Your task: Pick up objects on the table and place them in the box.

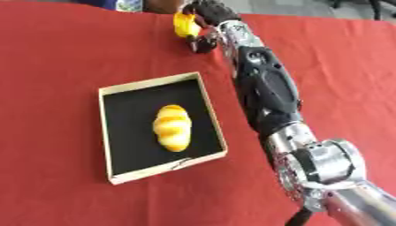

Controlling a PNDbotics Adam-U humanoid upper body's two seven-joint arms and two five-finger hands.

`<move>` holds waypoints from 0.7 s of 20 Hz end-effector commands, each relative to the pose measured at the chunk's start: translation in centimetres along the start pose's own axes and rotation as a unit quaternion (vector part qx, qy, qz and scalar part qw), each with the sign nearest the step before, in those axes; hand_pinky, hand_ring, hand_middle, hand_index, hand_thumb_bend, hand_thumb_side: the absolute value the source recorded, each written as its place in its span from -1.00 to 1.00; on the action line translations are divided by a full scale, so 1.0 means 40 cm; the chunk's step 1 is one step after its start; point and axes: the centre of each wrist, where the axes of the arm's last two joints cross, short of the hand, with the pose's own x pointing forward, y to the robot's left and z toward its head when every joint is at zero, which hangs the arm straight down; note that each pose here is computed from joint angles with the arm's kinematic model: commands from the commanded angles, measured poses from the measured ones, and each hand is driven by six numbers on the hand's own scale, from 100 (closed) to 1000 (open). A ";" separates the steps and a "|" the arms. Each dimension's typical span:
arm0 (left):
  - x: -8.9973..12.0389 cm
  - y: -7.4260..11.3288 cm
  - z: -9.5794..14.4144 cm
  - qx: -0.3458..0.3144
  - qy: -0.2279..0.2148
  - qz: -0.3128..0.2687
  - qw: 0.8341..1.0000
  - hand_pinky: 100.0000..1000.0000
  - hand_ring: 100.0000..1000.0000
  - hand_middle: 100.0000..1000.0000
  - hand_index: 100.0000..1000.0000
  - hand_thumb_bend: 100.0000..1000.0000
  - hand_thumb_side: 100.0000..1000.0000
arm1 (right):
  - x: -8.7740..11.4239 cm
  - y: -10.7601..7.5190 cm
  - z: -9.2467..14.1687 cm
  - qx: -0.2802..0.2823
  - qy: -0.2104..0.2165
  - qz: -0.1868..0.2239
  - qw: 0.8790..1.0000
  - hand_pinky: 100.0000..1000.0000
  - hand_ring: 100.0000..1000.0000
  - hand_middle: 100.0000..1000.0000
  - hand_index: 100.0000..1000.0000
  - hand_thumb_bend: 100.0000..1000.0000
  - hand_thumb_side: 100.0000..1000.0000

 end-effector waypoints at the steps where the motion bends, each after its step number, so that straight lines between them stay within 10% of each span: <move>1: 0.013 0.001 -0.014 -0.003 -0.013 0.002 1.000 0.64 0.63 0.28 0.56 -1.00 0.38 | -0.002 -0.020 -0.005 -0.045 0.002 0.002 0.999 0.44 0.40 -0.11 0.26 -1.00 -1.00; 14: 0.011 0.004 -0.006 -0.005 -0.006 -0.001 1.000 0.65 0.63 0.28 0.56 -1.00 0.41 | 0.004 -0.050 -0.007 -0.107 -0.038 -0.082 0.990 0.46 0.42 -0.17 0.12 -1.00 -1.00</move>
